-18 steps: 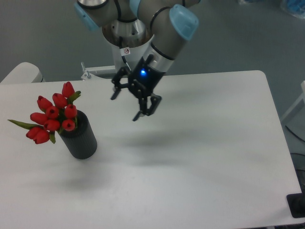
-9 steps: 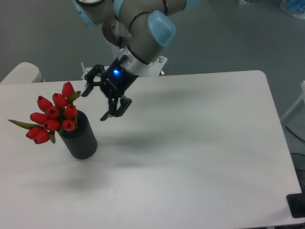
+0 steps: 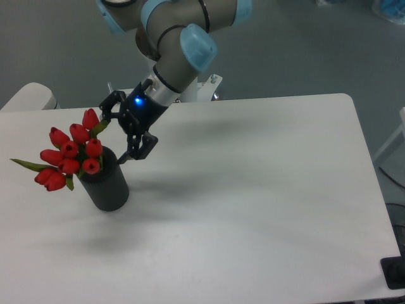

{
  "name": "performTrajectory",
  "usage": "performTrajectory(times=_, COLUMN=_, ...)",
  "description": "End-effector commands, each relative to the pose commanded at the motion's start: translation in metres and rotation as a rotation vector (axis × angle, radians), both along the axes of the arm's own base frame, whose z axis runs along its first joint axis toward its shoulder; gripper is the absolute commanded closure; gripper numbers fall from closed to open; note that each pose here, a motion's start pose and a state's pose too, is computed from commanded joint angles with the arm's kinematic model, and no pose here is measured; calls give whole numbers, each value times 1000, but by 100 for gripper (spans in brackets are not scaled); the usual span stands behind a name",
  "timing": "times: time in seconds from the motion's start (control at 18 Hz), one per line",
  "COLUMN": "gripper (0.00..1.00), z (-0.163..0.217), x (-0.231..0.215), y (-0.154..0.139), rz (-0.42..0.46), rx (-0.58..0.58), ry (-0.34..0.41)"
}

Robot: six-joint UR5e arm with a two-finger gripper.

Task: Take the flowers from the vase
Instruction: 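Lower the open gripper around the tulip stems above the vase rim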

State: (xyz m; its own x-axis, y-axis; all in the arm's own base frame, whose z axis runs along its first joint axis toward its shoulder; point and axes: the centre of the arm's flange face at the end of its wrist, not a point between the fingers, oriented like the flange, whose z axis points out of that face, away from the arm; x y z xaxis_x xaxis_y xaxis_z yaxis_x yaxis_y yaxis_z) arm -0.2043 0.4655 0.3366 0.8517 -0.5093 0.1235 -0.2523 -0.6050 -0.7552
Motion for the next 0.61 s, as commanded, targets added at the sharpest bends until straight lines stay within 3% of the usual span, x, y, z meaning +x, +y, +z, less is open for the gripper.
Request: performTrajectory(times=0.61, gripper=0, z=-8, x=21, y=12, rz=5, rx=-22, ry=-33)
